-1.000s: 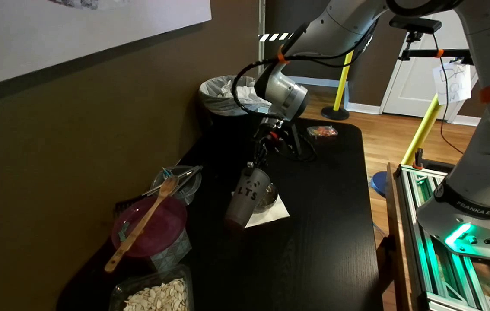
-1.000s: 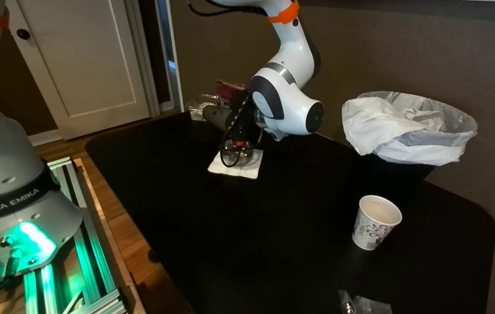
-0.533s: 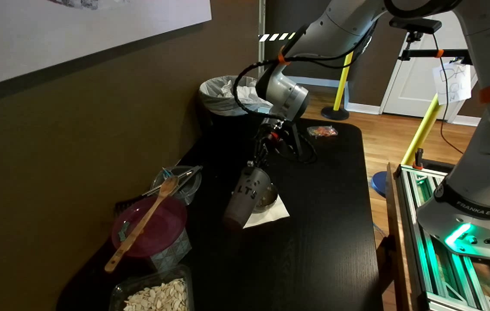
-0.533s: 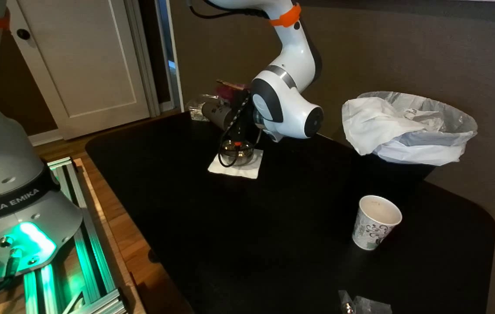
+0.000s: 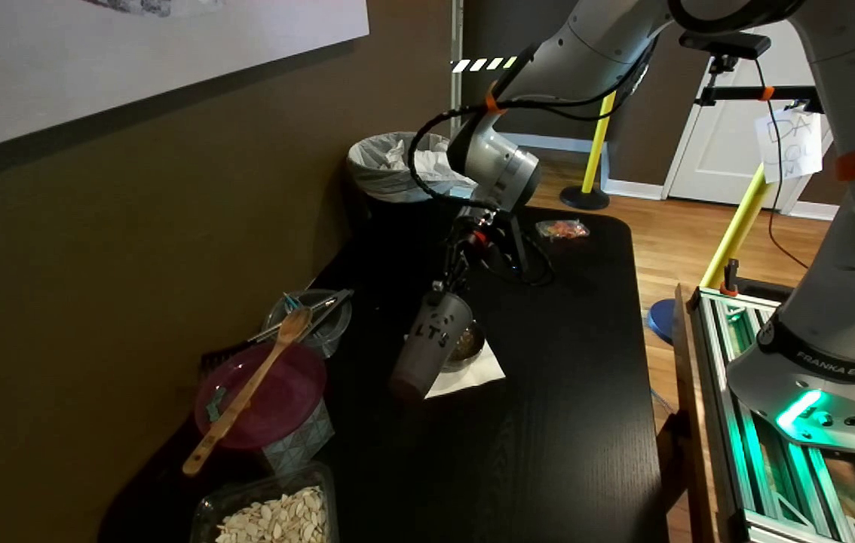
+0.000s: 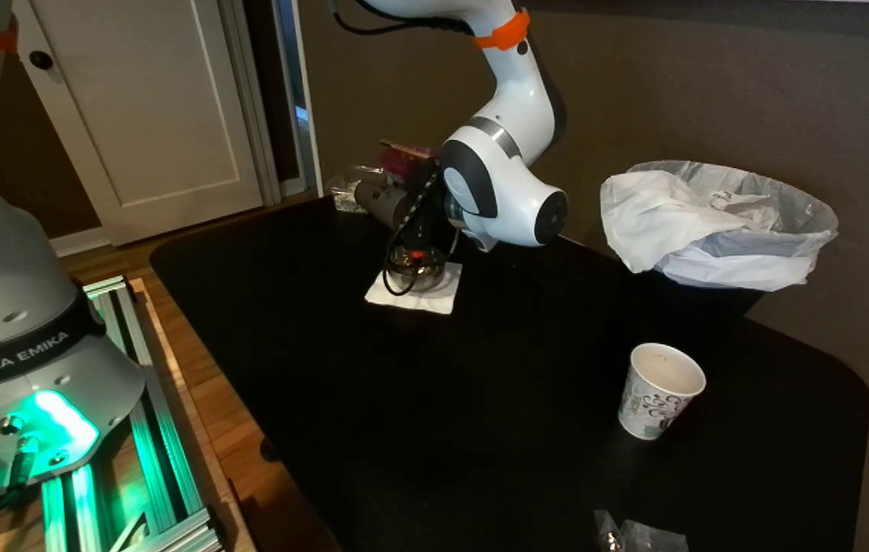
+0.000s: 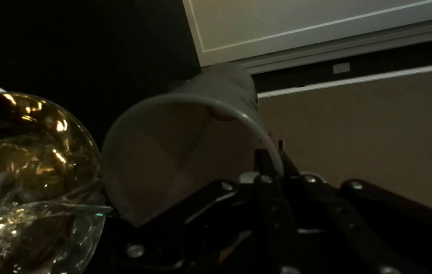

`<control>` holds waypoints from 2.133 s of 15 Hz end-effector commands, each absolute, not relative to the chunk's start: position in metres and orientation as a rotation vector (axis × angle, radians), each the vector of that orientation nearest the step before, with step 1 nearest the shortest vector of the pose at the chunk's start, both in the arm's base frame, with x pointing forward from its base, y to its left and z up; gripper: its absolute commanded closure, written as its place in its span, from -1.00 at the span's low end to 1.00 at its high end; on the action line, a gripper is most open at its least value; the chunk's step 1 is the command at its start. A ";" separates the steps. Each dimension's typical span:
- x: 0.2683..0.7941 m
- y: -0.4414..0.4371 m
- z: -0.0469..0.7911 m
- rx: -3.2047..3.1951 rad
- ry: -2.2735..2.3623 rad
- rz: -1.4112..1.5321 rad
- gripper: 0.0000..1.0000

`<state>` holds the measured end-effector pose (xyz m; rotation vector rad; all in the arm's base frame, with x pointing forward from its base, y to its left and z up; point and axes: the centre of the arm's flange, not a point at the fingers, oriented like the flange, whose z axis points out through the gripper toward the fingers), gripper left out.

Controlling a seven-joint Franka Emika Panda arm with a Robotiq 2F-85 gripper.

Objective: Pour the liquid in the cup into the metal bowl

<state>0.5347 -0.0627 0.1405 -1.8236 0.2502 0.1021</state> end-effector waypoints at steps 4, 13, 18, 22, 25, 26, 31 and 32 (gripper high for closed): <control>0.533 -0.043 0.151 -1.891 0.170 0.102 0.97; 0.538 -0.030 0.169 -2.089 0.053 0.051 0.97; 0.539 -0.026 0.175 -2.172 0.009 0.039 0.97; 0.537 -0.014 0.195 -2.204 -0.049 0.025 0.97; 0.535 0.002 0.233 -2.251 -0.131 -0.003 0.97; 0.534 0.010 0.247 -2.278 -0.183 -0.027 0.97; 0.534 0.050 0.297 -2.435 -0.436 -0.177 0.97; 0.535 0.057 0.302 -2.466 -0.486 -0.215 0.97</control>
